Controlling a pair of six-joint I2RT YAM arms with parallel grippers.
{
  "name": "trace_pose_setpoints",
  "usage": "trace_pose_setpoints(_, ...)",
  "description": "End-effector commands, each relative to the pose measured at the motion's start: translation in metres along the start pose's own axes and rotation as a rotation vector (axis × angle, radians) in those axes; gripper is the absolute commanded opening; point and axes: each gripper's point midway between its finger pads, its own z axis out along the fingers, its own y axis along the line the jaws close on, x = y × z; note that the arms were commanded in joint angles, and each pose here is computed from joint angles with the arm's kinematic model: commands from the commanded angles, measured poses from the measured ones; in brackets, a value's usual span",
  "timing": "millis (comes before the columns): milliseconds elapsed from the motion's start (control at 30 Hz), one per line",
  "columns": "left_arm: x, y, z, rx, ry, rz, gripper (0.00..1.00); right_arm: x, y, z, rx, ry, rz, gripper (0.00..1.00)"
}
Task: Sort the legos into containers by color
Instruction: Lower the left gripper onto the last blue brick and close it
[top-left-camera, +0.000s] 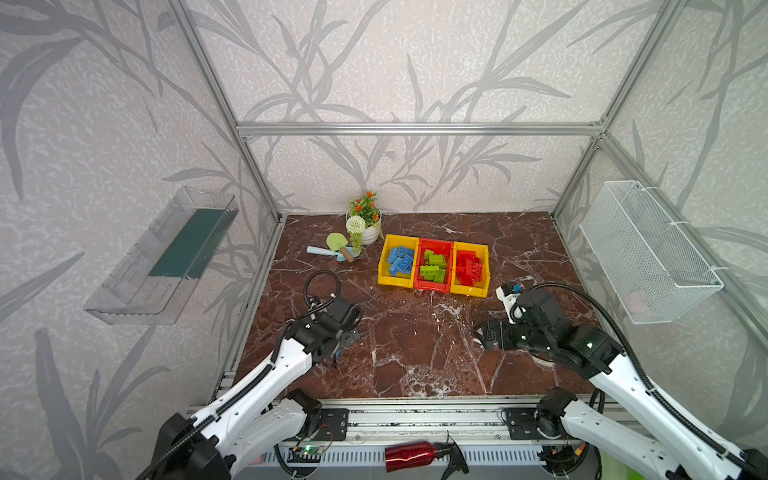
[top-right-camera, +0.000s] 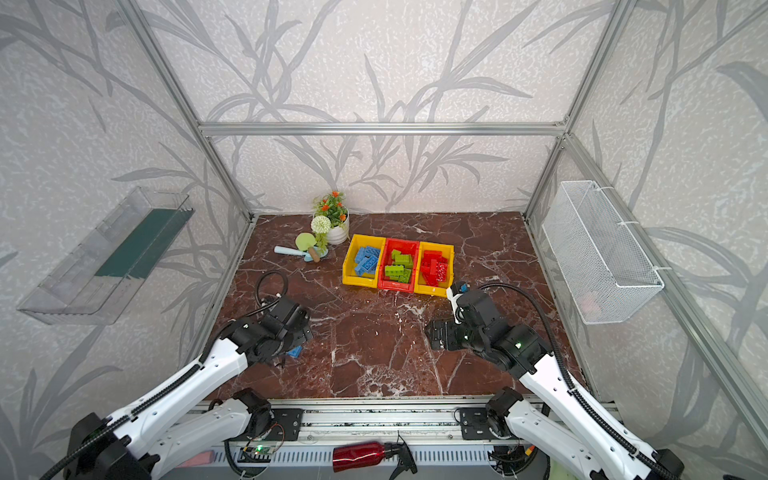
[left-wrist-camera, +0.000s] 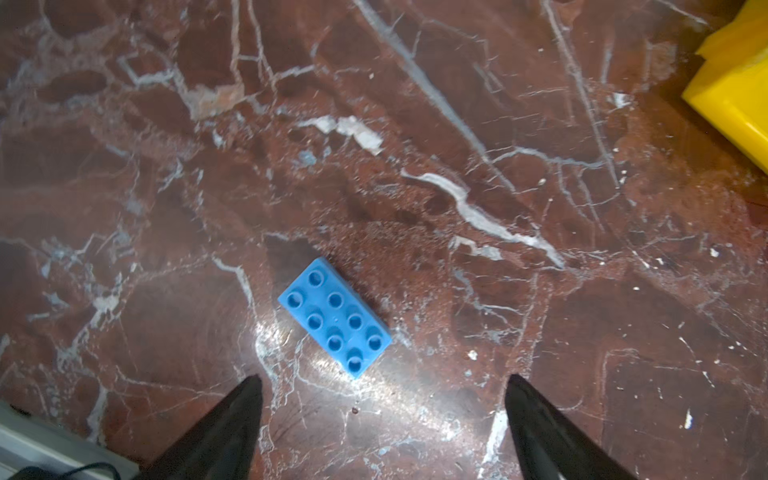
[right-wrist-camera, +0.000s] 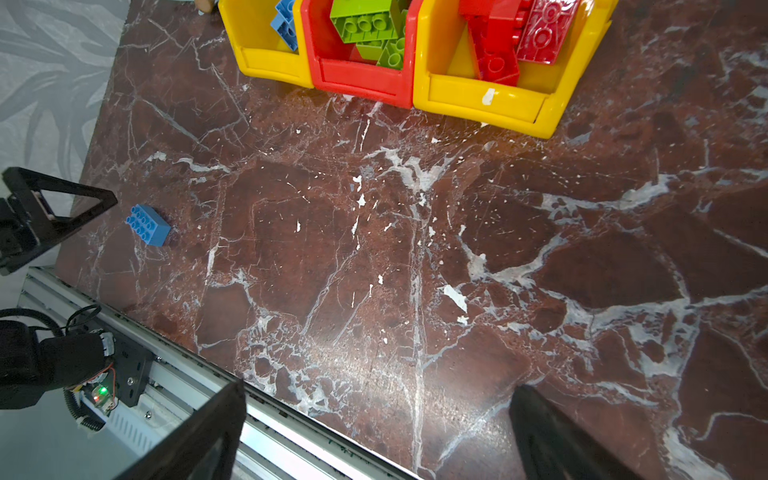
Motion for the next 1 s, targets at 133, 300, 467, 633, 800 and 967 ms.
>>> trace_pose_setpoints(133, 0.014, 0.02, 0.022, -0.01, 0.008, -0.186, 0.92, 0.007, 0.002, -0.015, -0.029, -0.012, -0.019, 0.99)
trace_pose_setpoints(300, 0.015, 0.022, 0.036, -0.03, 0.028, -0.226, 0.91, 0.009, 0.001, -0.021, -0.032, -0.024, -0.014, 0.99)
trace_pose_setpoints(467, 0.018, 0.029, 0.052, -0.05, 0.054, -0.243, 0.88, 0.013, -0.004, -0.024, -0.018, -0.029, -0.014, 0.99)
trace_pose_setpoints(633, 0.018, 0.036, 0.068, -0.093, 0.079, -0.239, 0.82, 0.017, -0.005, -0.021, -0.019, -0.017, -0.014, 0.99)
trace_pose_setpoints(800, 0.019, 0.041, 0.073, -0.147, 0.109, -0.256, 0.6, 0.019, -0.007, -0.02, -0.006, -0.011, -0.019, 0.99)
trace_pose_setpoints(967, 0.018, 0.034, 0.067, -0.155, 0.162, -0.201, 0.38, 0.017, -0.008, -0.02, 0.002, -0.022, -0.018, 0.99)
